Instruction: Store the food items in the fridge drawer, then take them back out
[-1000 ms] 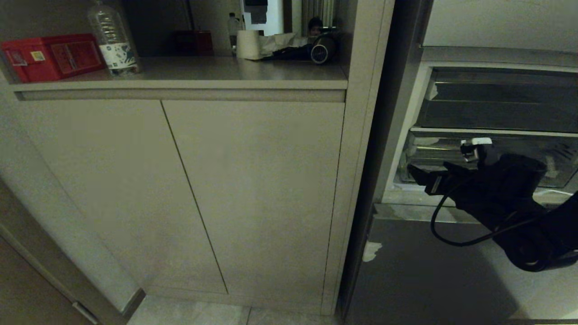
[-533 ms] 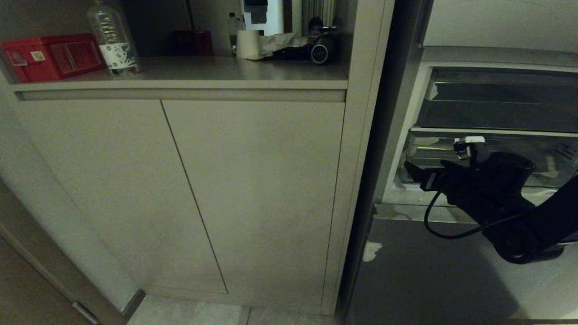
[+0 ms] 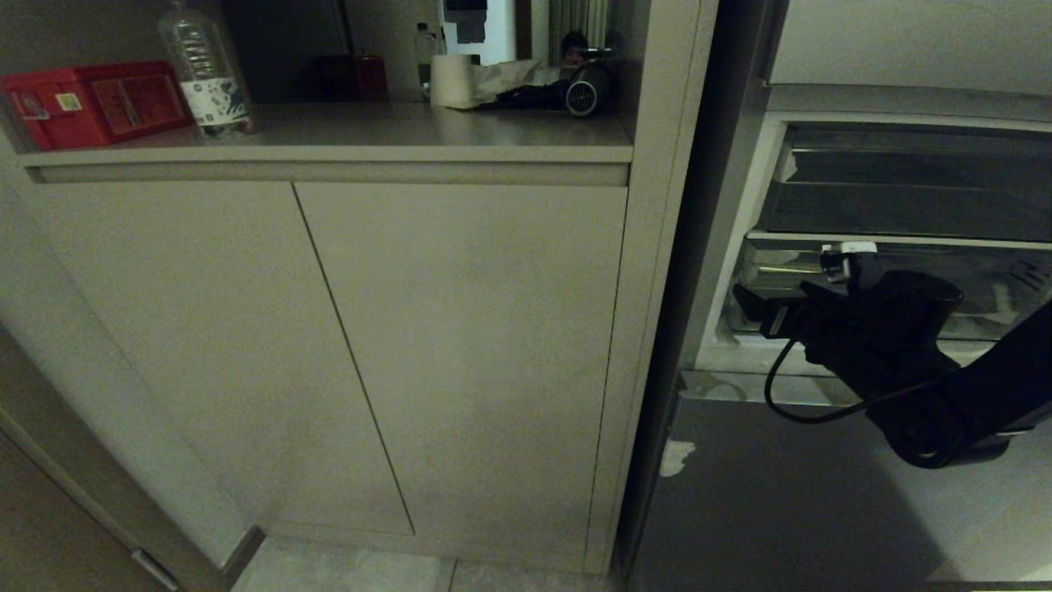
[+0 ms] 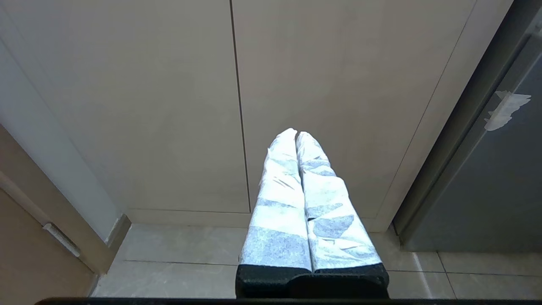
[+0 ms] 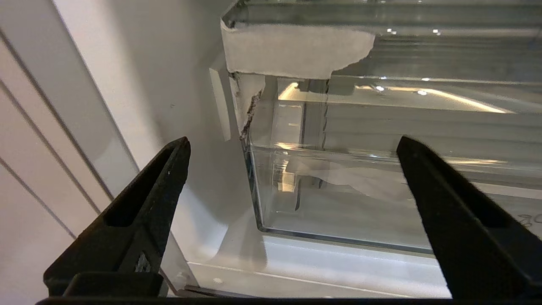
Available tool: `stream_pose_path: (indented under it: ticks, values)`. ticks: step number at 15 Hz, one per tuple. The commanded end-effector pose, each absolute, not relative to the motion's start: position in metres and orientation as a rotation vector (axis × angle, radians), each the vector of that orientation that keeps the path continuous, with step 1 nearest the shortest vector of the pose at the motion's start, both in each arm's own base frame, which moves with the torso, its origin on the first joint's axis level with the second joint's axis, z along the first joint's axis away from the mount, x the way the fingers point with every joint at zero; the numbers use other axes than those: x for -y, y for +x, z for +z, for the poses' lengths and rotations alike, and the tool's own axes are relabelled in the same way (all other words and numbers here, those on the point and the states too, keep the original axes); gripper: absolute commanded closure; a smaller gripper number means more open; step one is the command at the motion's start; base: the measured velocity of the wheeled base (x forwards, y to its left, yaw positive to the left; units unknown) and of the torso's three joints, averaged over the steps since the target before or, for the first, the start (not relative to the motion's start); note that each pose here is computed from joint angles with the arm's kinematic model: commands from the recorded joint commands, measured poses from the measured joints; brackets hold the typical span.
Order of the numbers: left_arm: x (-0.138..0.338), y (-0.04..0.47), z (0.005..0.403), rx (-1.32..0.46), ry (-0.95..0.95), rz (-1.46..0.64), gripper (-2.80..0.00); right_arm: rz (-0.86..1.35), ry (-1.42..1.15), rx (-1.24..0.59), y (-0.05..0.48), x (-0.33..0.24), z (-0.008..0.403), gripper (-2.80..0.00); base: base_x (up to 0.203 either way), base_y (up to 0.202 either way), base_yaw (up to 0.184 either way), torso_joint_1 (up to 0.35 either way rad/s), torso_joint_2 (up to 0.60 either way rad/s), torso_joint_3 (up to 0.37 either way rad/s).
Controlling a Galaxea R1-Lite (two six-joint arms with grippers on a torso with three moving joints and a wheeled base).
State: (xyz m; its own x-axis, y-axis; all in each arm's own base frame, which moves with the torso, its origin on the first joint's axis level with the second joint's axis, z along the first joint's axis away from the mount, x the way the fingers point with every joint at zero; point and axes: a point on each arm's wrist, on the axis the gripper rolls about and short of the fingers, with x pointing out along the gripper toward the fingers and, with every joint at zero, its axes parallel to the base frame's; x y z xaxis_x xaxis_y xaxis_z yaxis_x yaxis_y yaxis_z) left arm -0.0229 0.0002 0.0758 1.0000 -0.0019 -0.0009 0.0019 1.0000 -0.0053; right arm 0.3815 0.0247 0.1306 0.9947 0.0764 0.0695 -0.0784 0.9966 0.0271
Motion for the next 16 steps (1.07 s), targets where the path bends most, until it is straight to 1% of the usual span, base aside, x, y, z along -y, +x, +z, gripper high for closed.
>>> stream_pose_path:
  ticks: [1,6,14,15,16]
  values:
    - [-0.0002,-0.0228,0.0758,-0.002,-0.005,-0.002,0.00,0.079,0.031,0.080,0.3837,-0.0251,0.1316,-2.80,0.000,0.000,0.000,0.000,0.00,0.000]
    - [-0.0002,-0.0228,0.0758,-0.002,-0.006,-0.002,0.00,0.078,0.032,0.106,0.3878,-0.0253,0.1377,-2.80,0.000,0.000,0.000,0.000,0.00,0.000]
    - [-0.0002,-0.0228,0.0758,-0.002,-0.005,-0.002,0.00,0.058,0.036,0.102,0.3910,-0.0302,0.1340,-2.80,0.000,0.000,0.000,0.000,0.00,0.000]
    - [-0.0002,-0.0228,0.0758,-0.002,-0.006,-0.002,0.00,0.064,0.036,0.103,0.3910,-0.0325,0.1344,0.00,0.000,0.000,0.000,0.000,0.00,0.000]
    - [-0.0002,-0.0228,0.0758,-0.002,-0.006,-0.002,0.00,0.069,0.035,0.105,0.3908,-0.0342,0.1349,0.00,0.000,0.000,0.000,0.000,0.00,0.000]
